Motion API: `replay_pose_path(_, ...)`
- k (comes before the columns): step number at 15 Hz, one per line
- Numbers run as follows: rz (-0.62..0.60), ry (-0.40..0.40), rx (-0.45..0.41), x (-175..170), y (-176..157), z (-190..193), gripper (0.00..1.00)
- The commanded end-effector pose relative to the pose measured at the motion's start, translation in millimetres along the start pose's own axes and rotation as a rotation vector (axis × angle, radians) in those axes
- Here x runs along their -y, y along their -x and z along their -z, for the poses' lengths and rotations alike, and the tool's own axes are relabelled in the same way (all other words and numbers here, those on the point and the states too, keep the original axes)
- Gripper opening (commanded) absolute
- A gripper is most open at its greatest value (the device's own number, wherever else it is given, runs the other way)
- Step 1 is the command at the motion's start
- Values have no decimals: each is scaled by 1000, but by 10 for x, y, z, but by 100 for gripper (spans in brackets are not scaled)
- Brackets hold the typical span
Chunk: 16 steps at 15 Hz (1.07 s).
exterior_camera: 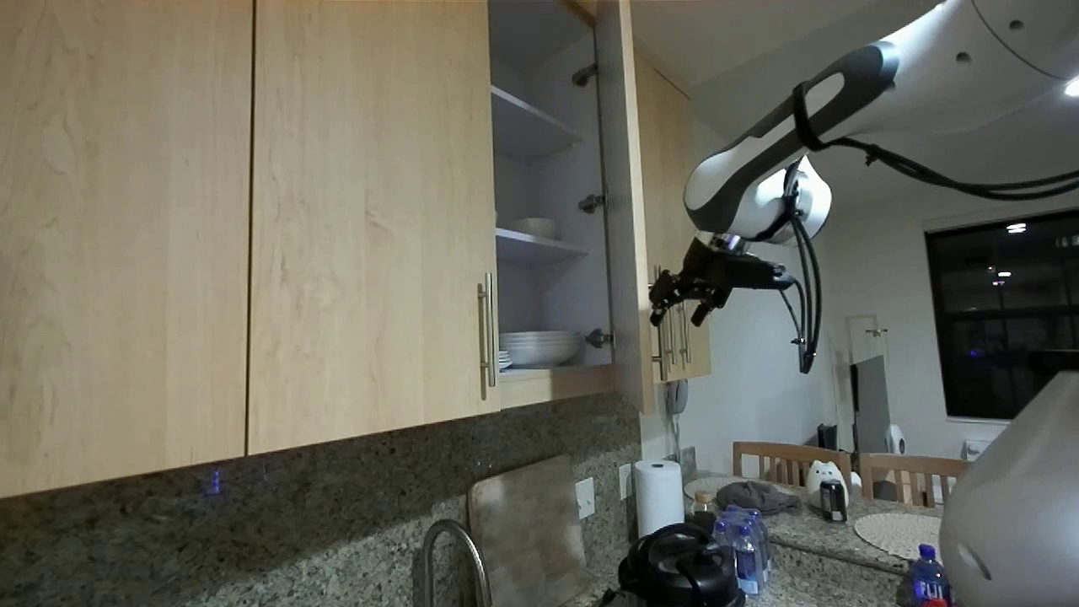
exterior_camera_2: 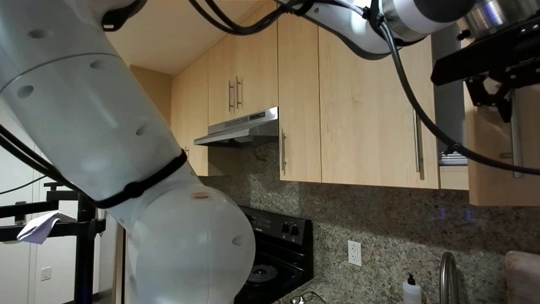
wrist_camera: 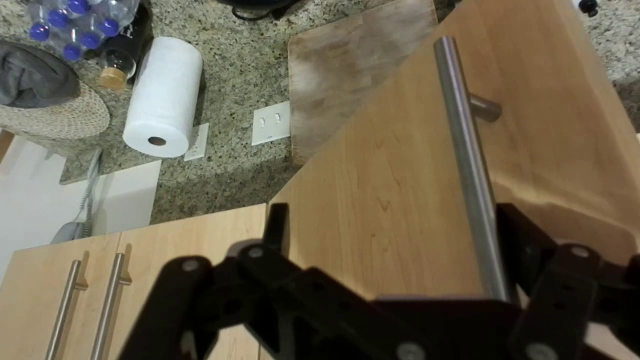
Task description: Open both doors of the cabinet above the sink
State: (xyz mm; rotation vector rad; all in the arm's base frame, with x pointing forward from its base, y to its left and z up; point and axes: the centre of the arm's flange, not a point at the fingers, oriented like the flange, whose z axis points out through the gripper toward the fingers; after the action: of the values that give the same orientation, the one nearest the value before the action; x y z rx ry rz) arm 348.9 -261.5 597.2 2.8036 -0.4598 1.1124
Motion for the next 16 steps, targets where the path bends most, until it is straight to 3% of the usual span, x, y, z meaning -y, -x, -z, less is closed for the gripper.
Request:
replay_pose_path(1,37,42,-7,-859,63,27,100)
replay_pose_path(8,77,-53,-12,-1560,51,71,100)
replay_pose_path(13,105,-101,-10,-1741,204,248,100)
replay_pose_path(16,196,-147,-35,-1772,299,321,100)
